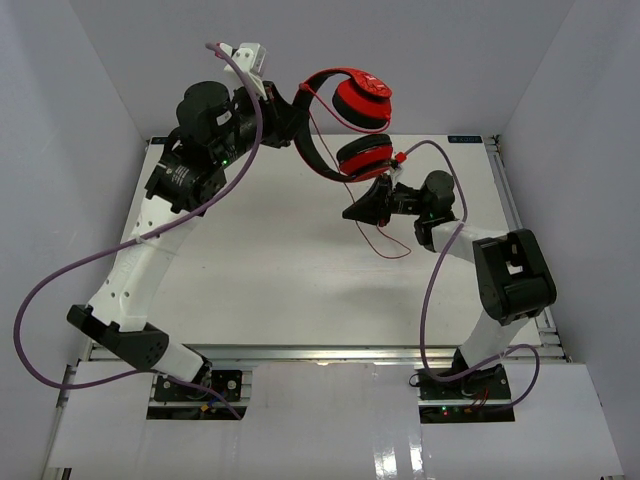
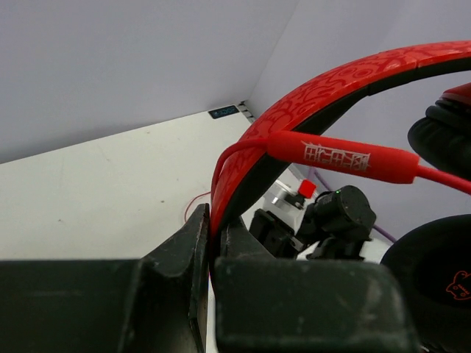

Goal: Wrap the headphones

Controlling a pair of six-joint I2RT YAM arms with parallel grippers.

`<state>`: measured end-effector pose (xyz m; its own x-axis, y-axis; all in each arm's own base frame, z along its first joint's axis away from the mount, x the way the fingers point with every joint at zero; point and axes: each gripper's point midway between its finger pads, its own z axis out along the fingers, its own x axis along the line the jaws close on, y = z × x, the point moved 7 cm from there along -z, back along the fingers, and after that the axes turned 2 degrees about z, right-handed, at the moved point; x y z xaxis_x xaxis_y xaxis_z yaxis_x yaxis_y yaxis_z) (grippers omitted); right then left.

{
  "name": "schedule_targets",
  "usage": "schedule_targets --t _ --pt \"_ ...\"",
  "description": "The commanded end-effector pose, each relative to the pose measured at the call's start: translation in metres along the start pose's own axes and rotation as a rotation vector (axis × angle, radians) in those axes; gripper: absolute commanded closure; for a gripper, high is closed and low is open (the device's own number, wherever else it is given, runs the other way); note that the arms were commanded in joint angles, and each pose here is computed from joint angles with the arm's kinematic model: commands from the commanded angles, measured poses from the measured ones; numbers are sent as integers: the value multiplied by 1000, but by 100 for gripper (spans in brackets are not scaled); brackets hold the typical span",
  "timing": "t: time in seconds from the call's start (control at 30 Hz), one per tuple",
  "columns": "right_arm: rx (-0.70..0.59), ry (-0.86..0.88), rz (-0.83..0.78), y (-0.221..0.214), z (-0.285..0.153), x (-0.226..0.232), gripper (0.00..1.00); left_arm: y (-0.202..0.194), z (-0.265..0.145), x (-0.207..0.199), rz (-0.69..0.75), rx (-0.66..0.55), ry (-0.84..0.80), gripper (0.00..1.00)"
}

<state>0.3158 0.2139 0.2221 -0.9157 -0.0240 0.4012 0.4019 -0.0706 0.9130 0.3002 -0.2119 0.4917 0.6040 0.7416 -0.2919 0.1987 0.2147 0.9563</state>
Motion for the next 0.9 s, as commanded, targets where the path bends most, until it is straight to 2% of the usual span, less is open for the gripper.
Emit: schedule_targets --t 0.0,0.1,0.2,0.27,0.33,0.53,0.67,0.87 --pt "-14 -210 -150 6 -6 -3 92 26 -14 5 -2 -68 122 100" --pt "-54 -310 -150 1 -13 0 92 29 -15 10 6 -59 180 100" --pt "-154 -421 -194 11 -25 5 92 25 -15 12 9 -25 193 100" --pt "-241 -446 -230 28 -35 8 92 16 -15 13 3 13 190 100" --pt "-324 -450 -186 48 -44 7 92 1 -14 15 -9 76 183 100" --pt "-487 -494 -210 108 -74 -8 92 -48 -21 19 -57 227 155 100" --pt "-532 -497 -203 113 -81 -13 92 -88 -32 25 -88 345 160 100" --pt "-563 -491 -213 114 -91 -12 92 -115 -49 34 -81 420 210 100"
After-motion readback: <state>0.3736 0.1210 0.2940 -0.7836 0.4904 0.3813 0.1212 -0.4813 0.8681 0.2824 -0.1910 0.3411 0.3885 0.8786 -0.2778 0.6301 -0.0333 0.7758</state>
